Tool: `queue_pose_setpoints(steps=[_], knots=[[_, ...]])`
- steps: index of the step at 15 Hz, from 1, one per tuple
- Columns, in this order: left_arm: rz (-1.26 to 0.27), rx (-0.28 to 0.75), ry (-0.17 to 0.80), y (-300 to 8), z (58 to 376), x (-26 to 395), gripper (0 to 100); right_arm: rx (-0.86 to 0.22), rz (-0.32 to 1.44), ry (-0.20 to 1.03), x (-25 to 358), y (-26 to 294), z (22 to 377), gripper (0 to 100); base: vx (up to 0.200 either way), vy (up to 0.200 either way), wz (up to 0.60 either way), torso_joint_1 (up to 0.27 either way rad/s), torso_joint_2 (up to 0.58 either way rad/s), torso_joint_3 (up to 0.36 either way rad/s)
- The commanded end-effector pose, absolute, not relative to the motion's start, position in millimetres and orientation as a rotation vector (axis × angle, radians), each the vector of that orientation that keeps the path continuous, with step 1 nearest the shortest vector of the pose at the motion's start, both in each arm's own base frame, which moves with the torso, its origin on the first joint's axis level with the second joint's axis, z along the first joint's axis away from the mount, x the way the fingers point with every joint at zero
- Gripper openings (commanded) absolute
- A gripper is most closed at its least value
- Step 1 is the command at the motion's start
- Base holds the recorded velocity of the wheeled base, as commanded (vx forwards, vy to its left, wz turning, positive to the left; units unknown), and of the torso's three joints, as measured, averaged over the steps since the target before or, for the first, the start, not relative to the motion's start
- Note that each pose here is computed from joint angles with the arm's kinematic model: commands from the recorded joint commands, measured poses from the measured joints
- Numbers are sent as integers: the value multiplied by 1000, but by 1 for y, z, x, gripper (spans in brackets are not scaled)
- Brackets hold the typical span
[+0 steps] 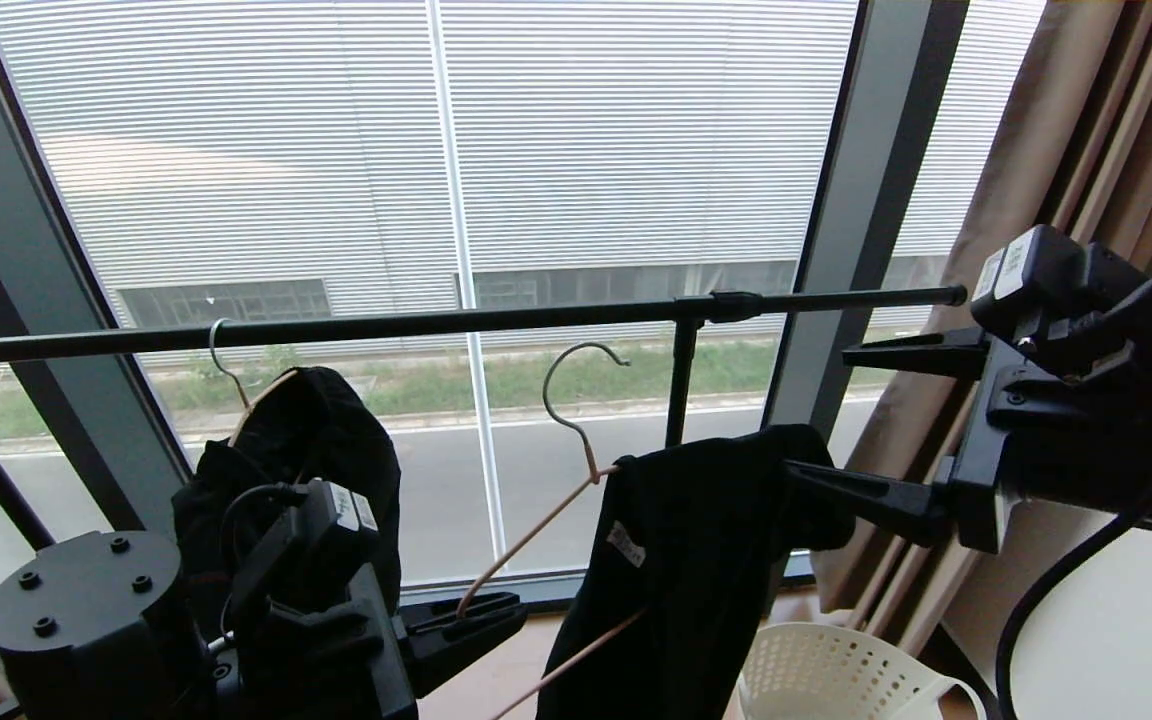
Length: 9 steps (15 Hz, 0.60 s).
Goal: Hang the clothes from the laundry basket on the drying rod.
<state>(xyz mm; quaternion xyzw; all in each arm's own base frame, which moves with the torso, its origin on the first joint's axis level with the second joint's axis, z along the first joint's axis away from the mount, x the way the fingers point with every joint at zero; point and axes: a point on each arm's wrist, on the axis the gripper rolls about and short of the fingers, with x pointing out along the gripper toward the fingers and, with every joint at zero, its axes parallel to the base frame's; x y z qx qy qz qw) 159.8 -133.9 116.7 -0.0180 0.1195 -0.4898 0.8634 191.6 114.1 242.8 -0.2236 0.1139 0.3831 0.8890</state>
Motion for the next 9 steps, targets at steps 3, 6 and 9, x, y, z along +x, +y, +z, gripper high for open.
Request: queue_pose_setpoints(steps=[3,6,9], knots=[[-1100,-30,243,-133,117,160,0,-566,963,303,227,109,241,100,0,0,0,0,0,0],[-1146,-24,239,-134,117,159,0,-642,1183,326,237,107,249,100,0,0,0,0,0,0],[-1162,-18,233,-134,118,158,0,-688,1311,379,243,113,247,100,0,0,0,0,0,0]])
